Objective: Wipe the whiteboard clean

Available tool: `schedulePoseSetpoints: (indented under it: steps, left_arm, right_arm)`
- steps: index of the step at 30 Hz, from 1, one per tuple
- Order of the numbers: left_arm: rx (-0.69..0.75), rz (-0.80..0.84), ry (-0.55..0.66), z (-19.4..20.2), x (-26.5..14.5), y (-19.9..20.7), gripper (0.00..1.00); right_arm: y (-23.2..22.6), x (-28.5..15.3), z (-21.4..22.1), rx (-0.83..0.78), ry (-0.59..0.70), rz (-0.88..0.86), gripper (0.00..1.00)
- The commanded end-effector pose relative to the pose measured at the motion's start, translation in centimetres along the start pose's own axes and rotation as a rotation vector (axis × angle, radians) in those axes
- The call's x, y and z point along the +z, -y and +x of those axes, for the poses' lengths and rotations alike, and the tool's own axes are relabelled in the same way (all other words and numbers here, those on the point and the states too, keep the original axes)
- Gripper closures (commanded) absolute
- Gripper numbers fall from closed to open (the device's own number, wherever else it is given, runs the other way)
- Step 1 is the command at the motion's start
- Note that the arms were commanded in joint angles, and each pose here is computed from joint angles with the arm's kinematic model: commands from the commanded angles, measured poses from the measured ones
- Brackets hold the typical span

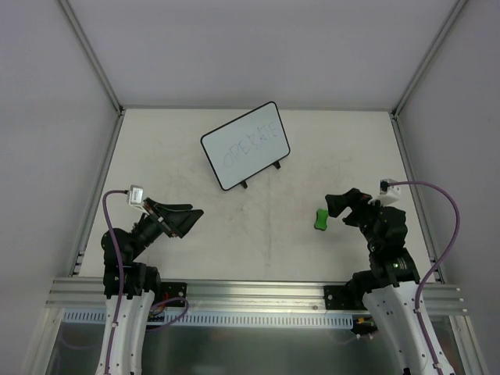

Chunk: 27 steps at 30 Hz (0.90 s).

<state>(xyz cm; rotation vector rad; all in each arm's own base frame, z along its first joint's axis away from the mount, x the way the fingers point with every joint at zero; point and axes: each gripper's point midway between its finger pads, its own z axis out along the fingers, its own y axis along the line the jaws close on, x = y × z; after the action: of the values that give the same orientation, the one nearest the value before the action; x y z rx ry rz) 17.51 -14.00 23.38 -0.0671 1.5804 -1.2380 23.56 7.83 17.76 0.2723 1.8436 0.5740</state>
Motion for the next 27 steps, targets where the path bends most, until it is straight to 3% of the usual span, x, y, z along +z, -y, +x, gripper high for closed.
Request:
schedulePoseSetpoints:
  steps: [1,7,12,19,24,27]
  left_arm:
    - [0.03,0.03,-0.025,0.4,0.0,0.3,0.01]
    - [0.046,0.038,-0.027,0.3,0.0,0.6,0.01]
    - [0.13,0.022,-0.005,-0.5,0.5,0.0,0.01]
    - [0.103,-0.072,0.104,-2.9,1.3,-1.6,0.01]
    - [0.129,-0.061,0.088,-2.6,1.5,-1.5,0.01]
    - [0.114,-0.104,0.097,-2.5,1.6,-2.4,0.01]
  right_arm:
    - [-0.7,-0.3,-1.7,-0.005,0.043,-0.003,0.01]
    - [-0.1,0.2,-0.4,-0.063,-0.068,0.031,0.01]
    - [1.6,1.6,1.2,-0.08,-0.258,0.157,0.01]
    - [3.6,4.5,2.8,-0.076,-0.459,0.294,0.01]
    - [4.2,5.2,3.4,-0.084,-0.516,0.331,0.2]
    - [4.3,4.8,4.3,-0.075,-0.555,0.342,0.2]
